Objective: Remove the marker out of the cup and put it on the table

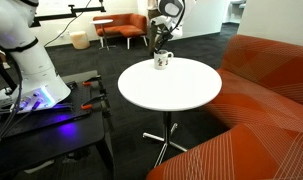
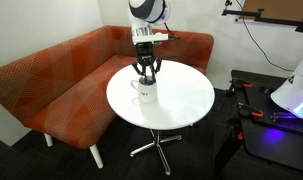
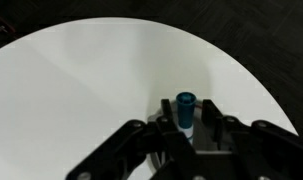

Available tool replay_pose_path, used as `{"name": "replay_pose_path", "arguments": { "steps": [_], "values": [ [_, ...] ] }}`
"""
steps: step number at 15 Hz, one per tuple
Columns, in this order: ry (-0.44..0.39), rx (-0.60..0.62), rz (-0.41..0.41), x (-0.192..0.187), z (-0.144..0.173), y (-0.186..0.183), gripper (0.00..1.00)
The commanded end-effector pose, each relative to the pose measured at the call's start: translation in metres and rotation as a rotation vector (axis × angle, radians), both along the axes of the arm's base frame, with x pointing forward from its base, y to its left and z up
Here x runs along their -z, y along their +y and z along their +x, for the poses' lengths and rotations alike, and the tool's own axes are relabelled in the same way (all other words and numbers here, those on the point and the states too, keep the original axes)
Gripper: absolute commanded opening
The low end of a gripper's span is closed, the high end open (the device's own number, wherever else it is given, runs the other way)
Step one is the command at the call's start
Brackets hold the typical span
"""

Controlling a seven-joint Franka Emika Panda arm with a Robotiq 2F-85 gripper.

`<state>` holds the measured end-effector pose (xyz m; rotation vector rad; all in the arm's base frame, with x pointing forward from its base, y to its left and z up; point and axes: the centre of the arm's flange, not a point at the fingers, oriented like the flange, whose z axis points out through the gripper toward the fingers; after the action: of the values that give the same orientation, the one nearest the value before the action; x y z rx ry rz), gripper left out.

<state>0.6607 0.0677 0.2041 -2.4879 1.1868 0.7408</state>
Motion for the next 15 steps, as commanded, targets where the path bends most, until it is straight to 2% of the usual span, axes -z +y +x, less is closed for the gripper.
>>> {"name": "replay_pose_path", "arguments": {
  "steps": [1, 2, 3, 4, 6, 8, 15],
  "values": [
    [0.04, 0.004, -0.012, -0.003, 0.01, 0.002, 0.38],
    [0.043, 0.003, -0.012, -0.002, 0.01, 0.002, 0.35],
    [0.044, 0.002, -0.011, -0.002, 0.01, 0.002, 0.28],
    [0.045, 0.003, -0.011, -0.001, 0.01, 0.002, 0.1],
    [0.046, 0.004, -0.011, -0.001, 0.01, 0.002, 0.0],
    [0.045, 0.005, -0.01, -0.001, 0.011, 0.001, 0.05],
    [0.021, 0.019, 0.029, -0.014, 0.006, -0.01, 0.05]
  ]
}}
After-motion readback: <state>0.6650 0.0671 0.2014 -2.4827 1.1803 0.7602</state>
